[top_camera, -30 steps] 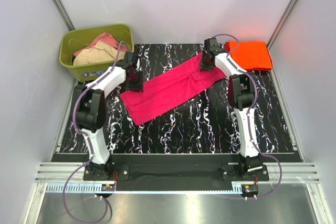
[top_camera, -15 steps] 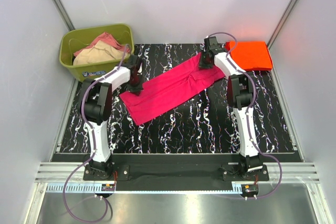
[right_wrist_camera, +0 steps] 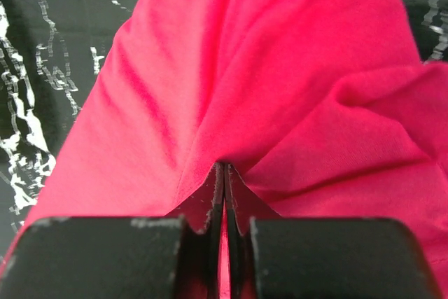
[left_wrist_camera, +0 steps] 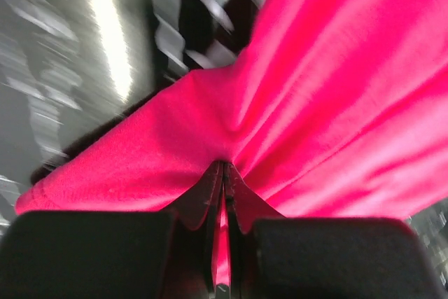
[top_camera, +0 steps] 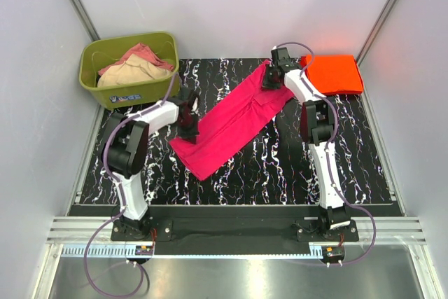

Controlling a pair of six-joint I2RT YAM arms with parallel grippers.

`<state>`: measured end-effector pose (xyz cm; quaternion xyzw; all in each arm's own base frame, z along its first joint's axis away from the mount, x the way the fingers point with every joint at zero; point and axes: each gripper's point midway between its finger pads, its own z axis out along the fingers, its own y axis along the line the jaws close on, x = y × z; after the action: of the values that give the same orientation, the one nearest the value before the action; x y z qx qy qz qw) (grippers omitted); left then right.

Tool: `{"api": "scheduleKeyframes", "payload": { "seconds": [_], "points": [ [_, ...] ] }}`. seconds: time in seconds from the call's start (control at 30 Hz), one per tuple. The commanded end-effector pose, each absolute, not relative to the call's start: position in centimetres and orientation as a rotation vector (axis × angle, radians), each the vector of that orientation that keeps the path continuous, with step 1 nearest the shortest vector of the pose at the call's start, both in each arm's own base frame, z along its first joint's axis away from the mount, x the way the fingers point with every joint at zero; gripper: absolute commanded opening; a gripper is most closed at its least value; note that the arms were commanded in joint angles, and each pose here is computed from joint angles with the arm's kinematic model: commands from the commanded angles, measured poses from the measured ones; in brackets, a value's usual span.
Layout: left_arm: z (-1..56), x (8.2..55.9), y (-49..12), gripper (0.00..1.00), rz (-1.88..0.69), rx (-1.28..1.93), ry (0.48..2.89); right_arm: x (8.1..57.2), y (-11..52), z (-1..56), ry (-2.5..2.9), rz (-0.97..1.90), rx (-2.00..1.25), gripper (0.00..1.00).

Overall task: Fold and stack the t-shirts
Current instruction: Fold the tshirt

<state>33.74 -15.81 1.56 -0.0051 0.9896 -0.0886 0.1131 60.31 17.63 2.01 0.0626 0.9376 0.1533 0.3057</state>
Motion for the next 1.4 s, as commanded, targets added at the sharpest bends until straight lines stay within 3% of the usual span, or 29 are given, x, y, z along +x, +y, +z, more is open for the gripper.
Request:
{"api": "scheduleKeyframes", "payload": {
  "seconds": [0.0, 0.37, 0.77, 0.97, 1.07, 1.3, 1.37],
  "points": [
    [-0.5, 26.9, -18.9, 0.09, -0.388, -0.026, 3.098, 59.7, 18.7, 0.7, 2.527, 0.469, 0.122, 0.06],
    [1.8, 21.8, -30.9, 0.1, -0.692, 0.071, 3.05, 59.8, 21.5, 0.8, 2.529, 0.661, 0.063, 0.1],
    [3.9, 22.1, -32.9, 0.14, -0.754, 0.0, 2.92, 62.7, 24.7, 1.7, 2.413, 0.854, 0.187, 0.12],
    [8.3, 22.5, -33.1, 0.29, -0.84, 0.065, 2.797, 62.1, 25.5, 5.6, 2.387, 0.912, 0.184, 0.12],
    [10.6, 22.2, -32.7, 0.33, -0.873, 0.155, 2.732, 61.1, 25.9, 10.5, 2.354, 0.93, 0.125, 0.13],
    [12.6, 19.5, -30.3, 0.39, -0.934, 0.35, 2.699, 53.4, 23.1, 18.7, 2.51, 0.821, 0.149, 0.37],
    [11.7, 18.4, -29.1, 0.43, -0.919, 0.367, 2.734, 50.3, 22.2, 17.4, 2.617, 0.788, 0.179, 0.46]
  ]
}}
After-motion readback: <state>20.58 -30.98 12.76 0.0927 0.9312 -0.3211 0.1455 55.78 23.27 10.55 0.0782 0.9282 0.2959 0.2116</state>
